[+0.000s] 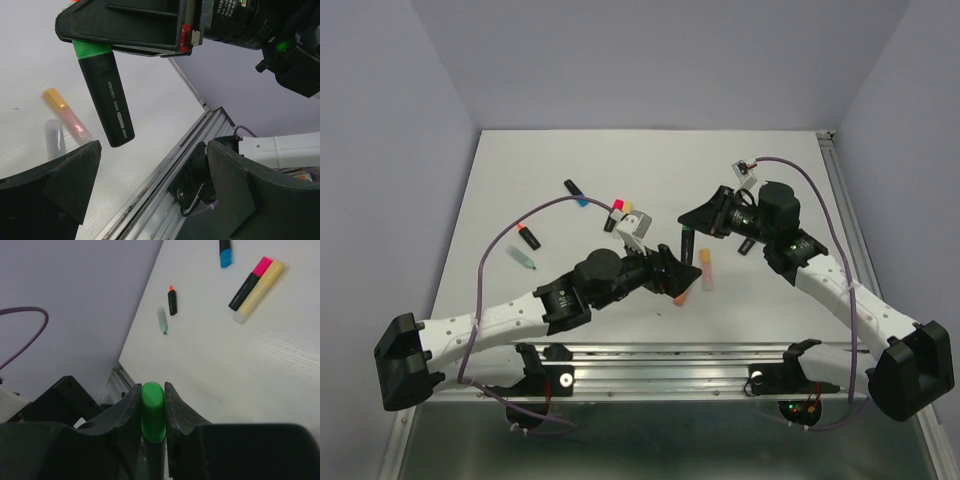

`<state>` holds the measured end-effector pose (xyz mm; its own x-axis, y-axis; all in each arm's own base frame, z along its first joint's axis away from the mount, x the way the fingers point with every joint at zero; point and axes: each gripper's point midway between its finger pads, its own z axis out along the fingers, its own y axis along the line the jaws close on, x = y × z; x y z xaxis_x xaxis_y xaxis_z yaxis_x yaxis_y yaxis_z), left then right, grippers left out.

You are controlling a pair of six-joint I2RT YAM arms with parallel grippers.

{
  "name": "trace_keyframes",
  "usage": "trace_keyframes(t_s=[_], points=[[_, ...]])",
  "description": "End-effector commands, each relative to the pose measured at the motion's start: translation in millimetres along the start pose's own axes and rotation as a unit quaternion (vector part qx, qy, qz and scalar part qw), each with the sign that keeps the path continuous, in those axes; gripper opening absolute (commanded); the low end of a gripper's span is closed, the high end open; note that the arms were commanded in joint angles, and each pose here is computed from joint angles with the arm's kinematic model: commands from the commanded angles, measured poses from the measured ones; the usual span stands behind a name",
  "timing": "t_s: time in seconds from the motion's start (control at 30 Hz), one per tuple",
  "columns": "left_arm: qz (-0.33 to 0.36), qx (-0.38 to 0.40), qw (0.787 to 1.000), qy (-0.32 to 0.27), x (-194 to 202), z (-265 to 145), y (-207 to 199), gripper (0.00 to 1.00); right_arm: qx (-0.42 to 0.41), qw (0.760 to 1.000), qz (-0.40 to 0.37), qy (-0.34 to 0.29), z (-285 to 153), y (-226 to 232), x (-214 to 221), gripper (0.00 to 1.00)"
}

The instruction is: Open the pen caps

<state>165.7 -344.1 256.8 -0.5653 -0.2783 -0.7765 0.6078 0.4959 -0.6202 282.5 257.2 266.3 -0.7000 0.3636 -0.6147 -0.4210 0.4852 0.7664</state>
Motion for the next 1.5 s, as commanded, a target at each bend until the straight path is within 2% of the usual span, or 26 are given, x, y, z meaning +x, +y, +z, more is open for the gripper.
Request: trace_keyframes(t_s=[0.0,0.27,0.5,0.87,1.13,1.23,1.33,1.37,1.4,1.43,1.47], points=[[0.009,0.032,0.999,-0.020,-16,6,-13,0.99,-0.111,0.994,-0.008,-0.004,-11,50,-5,0.01],[0.008,0.060,0.998,-0.031,-29,21,-27,0.98,-0.151,0.988,0.011,0.016,-19,64,5,0.01],[0.003,0.097,0.994,-0.047,-39,15,-41,0.91,-0.145,0.989,0.002,0.018,-20,60,9,0.01],[-0.010,0.130,0.989,-0.068,-50,4,-52,0.69,-0.185,0.983,-0.001,0.018,-28,70,15,0.01],[-0.017,0.142,0.987,-0.076,-53,4,-56,0.68,-0.219,0.976,-0.001,0.015,-34,84,18,0.01],[-0.015,0.152,0.985,-0.080,-57,3,-61,0.64,-0.223,0.975,-0.001,0.014,-36,85,18,0.01],[-0.014,0.155,0.985,-0.079,-57,2,-62,0.49,-0.219,0.976,-0.003,0.005,-36,85,15,0.01],[-0.014,0.156,0.985,-0.078,-56,2,-62,0.32,-0.217,0.976,-0.002,0.001,-35,85,13,0.01],[-0.012,0.158,0.984,-0.078,-56,2,-63,0.22,-0.218,0.976,-0.004,0.001,-35,85,13,0.01],[-0.013,0.157,0.984,-0.078,-57,2,-63,0.00,-0.215,0.977,-0.002,-0.003,-35,84,12,0.01],[-0.015,0.157,0.984,-0.077,-56,2,-63,0.00,-0.214,0.977,-0.001,-0.004,-34,83,11,0.01]])
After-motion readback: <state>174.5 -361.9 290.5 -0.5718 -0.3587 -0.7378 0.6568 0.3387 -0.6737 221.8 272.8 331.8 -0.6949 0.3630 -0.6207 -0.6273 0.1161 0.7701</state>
